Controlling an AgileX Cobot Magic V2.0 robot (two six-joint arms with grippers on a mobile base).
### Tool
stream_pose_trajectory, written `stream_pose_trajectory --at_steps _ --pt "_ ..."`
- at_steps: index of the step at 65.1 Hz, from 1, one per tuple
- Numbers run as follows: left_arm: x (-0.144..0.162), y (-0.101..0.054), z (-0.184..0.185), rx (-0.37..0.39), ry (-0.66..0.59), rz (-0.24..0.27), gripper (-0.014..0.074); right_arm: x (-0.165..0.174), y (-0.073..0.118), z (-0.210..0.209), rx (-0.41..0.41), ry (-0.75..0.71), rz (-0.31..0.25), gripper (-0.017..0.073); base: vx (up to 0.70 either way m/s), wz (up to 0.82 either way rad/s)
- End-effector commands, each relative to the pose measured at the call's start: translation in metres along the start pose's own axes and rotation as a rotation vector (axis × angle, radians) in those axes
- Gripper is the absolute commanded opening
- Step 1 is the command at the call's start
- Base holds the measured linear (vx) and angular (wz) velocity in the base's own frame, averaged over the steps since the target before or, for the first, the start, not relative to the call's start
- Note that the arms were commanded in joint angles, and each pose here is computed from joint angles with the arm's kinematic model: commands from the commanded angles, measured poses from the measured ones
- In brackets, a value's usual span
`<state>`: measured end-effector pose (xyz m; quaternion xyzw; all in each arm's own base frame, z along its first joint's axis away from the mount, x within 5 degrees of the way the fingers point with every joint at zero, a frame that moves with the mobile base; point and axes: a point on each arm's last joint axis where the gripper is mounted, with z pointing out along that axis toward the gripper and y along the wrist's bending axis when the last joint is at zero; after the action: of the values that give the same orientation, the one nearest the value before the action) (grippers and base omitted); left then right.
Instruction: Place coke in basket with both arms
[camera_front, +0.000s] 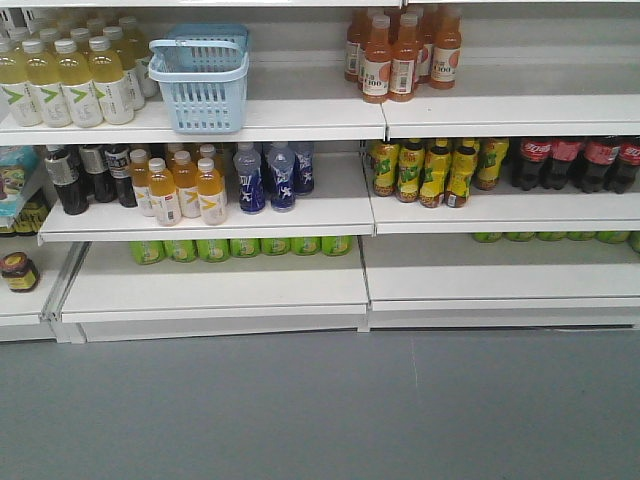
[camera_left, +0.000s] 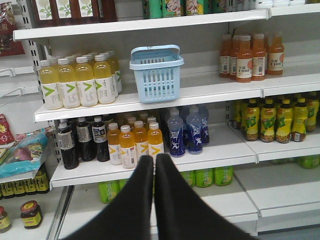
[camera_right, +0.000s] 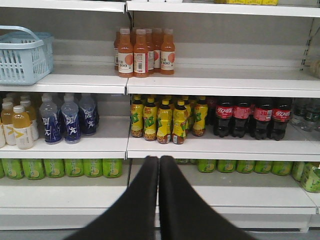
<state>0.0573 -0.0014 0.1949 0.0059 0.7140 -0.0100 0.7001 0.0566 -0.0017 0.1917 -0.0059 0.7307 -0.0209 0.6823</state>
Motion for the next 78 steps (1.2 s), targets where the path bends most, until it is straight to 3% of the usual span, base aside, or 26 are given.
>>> stream_pose_trajectory --at_steps 1,78 --pt "-0.0076 0.0000 -0.0018 0.001 -0.089 -0.004 -0.0006 -0.0041 0.0004 -0.0010 -0.004 -0.082 -0.011 -0.0009 0.12 0.01" --pt "-0.0076 0.0000 -0.0018 0.001 -0.089 -0.004 -0.0006 -0.0041 0.0004 -0.0010 -0.004 -0.082 -0.011 -0.0009 0.15 0.02"
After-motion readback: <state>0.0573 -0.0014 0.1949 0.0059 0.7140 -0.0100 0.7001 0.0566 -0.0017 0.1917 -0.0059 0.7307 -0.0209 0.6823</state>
